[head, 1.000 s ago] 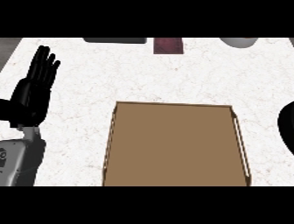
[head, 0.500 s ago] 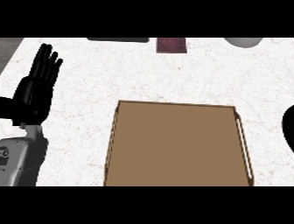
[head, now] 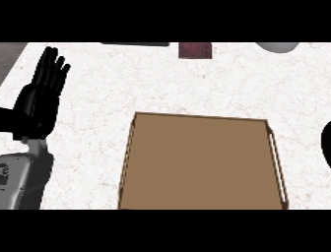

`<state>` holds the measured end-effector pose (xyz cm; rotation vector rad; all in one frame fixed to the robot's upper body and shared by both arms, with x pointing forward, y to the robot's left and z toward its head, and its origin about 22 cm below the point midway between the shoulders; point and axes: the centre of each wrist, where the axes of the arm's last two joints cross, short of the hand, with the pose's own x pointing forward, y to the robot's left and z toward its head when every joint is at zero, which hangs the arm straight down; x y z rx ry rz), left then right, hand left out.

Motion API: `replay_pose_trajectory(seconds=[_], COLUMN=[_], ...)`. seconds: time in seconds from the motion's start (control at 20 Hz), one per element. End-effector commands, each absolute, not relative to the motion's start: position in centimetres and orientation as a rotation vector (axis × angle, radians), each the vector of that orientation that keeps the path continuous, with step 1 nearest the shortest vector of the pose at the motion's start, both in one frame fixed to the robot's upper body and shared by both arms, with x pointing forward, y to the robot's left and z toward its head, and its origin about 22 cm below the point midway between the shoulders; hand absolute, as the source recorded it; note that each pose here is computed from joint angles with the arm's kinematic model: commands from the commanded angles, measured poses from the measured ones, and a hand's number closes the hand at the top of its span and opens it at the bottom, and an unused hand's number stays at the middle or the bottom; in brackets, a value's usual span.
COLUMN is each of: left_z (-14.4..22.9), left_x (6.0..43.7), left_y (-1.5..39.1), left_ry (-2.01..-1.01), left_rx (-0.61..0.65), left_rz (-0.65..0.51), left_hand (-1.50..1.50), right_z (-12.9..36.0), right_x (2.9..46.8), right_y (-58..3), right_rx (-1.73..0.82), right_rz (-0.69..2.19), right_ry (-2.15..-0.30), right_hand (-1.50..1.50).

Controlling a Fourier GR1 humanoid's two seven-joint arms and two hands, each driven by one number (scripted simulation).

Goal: Pick the croissant from the tray and place it in the pot

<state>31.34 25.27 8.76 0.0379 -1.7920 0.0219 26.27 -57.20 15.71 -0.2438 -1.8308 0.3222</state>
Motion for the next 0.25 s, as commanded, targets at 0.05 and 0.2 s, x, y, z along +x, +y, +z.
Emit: replay_pose_trajectory(seconds=[0.05, 0.2], left_z=[8.0, 8.8], left_x=[31.1, 31.5], left_y=[25.2, 25.2], left_ry=[-1.785, -1.790], left_rx=[0.038, 0.032], left_rz=[0.018, 0.013], left_hand=[0.00, 0.00], right_z=[16.6, 16.5], right_x=[25.6, 25.8], right_y=[-58.2, -58.0], right_rx=[-0.029, -0.036], right_rz=[0.324, 0.315], right_ry=[-1.930, -1.921], right_hand=[-1.50, -1.50])
